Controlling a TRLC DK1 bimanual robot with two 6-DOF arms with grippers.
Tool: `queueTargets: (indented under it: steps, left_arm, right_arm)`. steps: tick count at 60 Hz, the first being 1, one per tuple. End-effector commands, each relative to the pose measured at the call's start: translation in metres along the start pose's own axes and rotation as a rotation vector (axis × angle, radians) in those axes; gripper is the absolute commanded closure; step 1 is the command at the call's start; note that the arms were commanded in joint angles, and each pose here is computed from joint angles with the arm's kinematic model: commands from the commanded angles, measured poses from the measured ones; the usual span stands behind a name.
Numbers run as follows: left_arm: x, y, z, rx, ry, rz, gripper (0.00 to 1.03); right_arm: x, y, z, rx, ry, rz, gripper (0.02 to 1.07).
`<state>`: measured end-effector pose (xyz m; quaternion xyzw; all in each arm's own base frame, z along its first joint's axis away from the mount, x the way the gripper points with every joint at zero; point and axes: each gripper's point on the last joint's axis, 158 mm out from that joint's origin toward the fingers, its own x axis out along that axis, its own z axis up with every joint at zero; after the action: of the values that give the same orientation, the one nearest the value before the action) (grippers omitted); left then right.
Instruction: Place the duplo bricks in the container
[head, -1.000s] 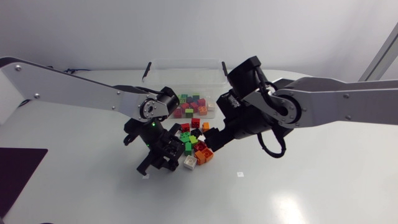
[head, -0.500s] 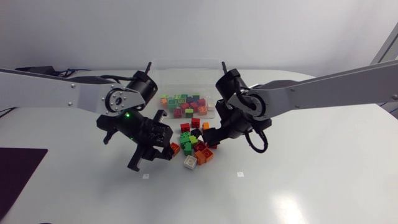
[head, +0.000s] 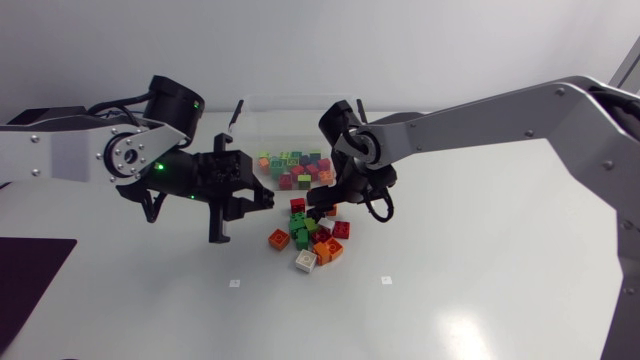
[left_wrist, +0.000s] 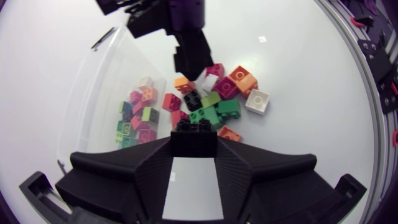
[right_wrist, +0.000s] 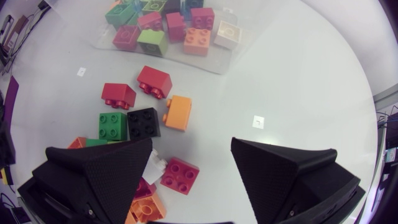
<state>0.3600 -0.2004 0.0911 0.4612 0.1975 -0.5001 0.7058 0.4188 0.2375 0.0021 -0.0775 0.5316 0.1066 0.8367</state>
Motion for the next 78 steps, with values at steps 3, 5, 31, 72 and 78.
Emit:
queueTargets:
  steps: [3,5,31,72,78]
  left_arm:
    - [-0.012,0.015,-0.003,-0.116,-0.027,0.073,1.0]
    - [-0.016,0.023,-0.003,-0.148,-0.037,0.103,1.0]
    - [-0.049,0.083,0.002,-0.344,-0.155,0.357,1.0]
    - [-0.094,0.157,0.01,-0.468,-0.258,0.597,1.0]
    - [-0.101,0.168,0.012,-0.493,-0.27,0.632,1.0]
  right_arm:
    - [0.018,0.003,-0.008,0.036,0.042,-0.032,0.17]
    - [0.019,0.003,-0.007,0.042,0.04,-0.04,0.17]
    - [0.033,0.004,0.008,0.106,0.018,-0.065,0.37]
    - [0.053,0.001,0.018,0.158,0.044,-0.037,0.79]
    - [0.053,0.0,0.014,0.157,0.052,-0.038,0.79]
